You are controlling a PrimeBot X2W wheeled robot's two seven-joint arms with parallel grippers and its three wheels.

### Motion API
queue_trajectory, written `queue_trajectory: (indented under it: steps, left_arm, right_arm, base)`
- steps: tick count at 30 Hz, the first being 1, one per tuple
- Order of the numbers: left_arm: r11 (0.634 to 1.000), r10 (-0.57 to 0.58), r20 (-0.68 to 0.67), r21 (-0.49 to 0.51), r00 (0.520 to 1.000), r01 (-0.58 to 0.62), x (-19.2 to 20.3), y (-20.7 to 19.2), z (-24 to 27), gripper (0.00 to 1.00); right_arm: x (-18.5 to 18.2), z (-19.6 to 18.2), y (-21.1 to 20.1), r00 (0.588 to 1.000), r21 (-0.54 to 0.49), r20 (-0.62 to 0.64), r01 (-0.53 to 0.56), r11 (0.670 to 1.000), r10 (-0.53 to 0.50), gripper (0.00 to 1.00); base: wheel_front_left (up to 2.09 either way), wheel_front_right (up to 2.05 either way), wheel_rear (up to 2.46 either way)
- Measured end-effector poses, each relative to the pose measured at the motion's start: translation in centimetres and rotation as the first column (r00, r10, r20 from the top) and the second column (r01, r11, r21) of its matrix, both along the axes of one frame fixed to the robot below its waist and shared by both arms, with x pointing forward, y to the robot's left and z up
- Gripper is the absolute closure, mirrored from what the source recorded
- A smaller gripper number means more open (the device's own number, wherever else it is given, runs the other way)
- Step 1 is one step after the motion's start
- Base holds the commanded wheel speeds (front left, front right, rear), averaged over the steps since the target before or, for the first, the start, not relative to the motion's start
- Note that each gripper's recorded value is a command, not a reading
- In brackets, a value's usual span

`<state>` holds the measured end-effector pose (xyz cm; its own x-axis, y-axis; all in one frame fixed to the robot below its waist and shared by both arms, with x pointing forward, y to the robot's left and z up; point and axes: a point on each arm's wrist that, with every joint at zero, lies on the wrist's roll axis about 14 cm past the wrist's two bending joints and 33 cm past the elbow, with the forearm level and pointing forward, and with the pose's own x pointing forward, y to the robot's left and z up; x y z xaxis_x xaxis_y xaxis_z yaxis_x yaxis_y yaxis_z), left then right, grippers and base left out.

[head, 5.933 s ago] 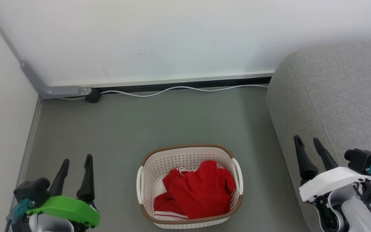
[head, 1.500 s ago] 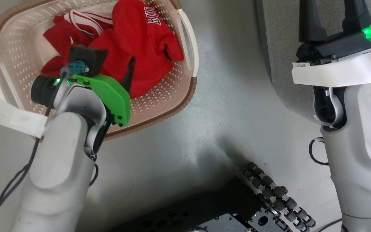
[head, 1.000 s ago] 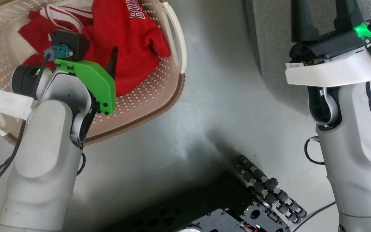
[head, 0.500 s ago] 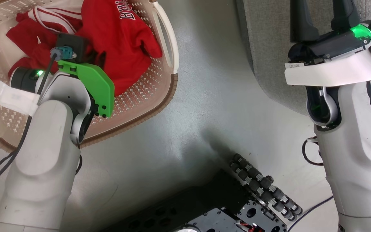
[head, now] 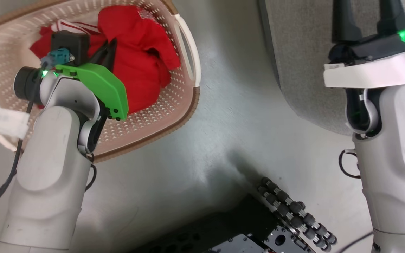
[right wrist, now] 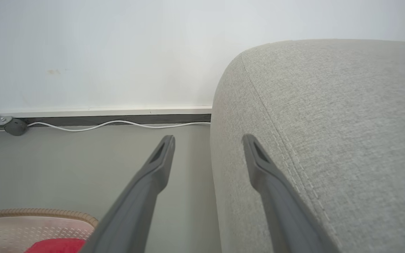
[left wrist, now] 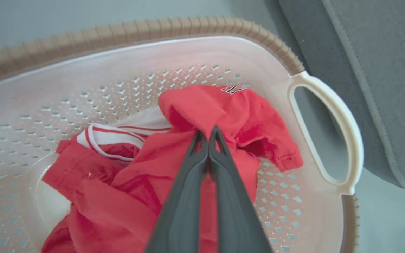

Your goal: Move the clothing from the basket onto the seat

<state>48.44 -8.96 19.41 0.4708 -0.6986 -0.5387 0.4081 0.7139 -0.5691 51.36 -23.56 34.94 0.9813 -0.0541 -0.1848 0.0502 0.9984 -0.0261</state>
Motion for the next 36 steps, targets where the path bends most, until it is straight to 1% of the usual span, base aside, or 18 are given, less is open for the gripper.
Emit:
queue_trajectory:
  steps: [3,5,9,10,14,21,26,30,36]
  left_arm:
    - [0.997,0.069,0.029,-0.04,0.997,-0.068,0.8,0.9,1.8,1.0]
    - [0.993,0.11,0.055,-0.041,0.992,-0.108,1.0,2.1,2.5,1.0]
    - [0.972,0.233,0.114,-0.067,0.966,-0.227,2.4,5.1,4.8,1.0]
    - [0.972,0.233,0.114,-0.067,0.966,-0.227,2.4,5.1,4.8,1.0]
    - [0.94,0.34,0.191,-0.108,0.921,-0.324,4.1,7.8,7.9,1.0]
    - [0.898,0.44,0.296,-0.135,0.848,-0.419,4.3,11.8,12.5,1.0]
    - [0.877,0.48,0.378,-0.172,0.792,-0.449,4.4,13.9,16.6,1.0]
    - [0.868,0.495,0.445,-0.212,0.746,-0.449,4.2,14.8,20.5,1.0]
    - [0.858,0.508,0.537,-0.249,0.673,-0.448,3.4,16.3,25.9,1.0]
  right_arm:
    - [0.0,0.8,-0.3,1.0,-0.019,0.015,0.008,1.0,-0.007,0.0]
    - [-0.2,1.2,-0.7,1.0,-0.031,0.019,0.011,0.999,-0.01,0.0]
    - [-0.2,2.3,-1.1,0.999,-0.044,0.043,0.012,0.999,-0.01,0.0]
    - [-0.2,2.3,-1.1,0.999,-0.044,0.043,0.012,0.999,-0.01,0.0]
    - [0.4,3.7,-0.6,0.997,-0.036,0.082,-0.006,0.999,0.009,0.0]
    - [1.2,6.5,0.7,0.986,-0.031,0.157,-0.057,0.998,0.061,0.0]
    - [1.7,8.7,3.1,0.968,-0.034,0.207,-0.134,0.99,0.138,0.0]
    - [1.8,11.0,6.1,0.94,-0.027,0.262,-0.218,0.975,0.218,0.0]
    - [0.6,13.7,11.3,0.885,-0.014,0.312,-0.358,0.933,0.344,0.0]
  base:
    - [0.0,0.0,0.0]
    - [0.0,0.0,0.0]
    - [0.0,0.0,0.0]
    - [0.0,0.0,0.0]
    - [0.0,0.0,0.0]
    - [0.0,0.0,0.0]
    - [0.0,0.0,0.0]
    - [0.0,0.0,0.0]
    - [0.0,0.0,0.0]
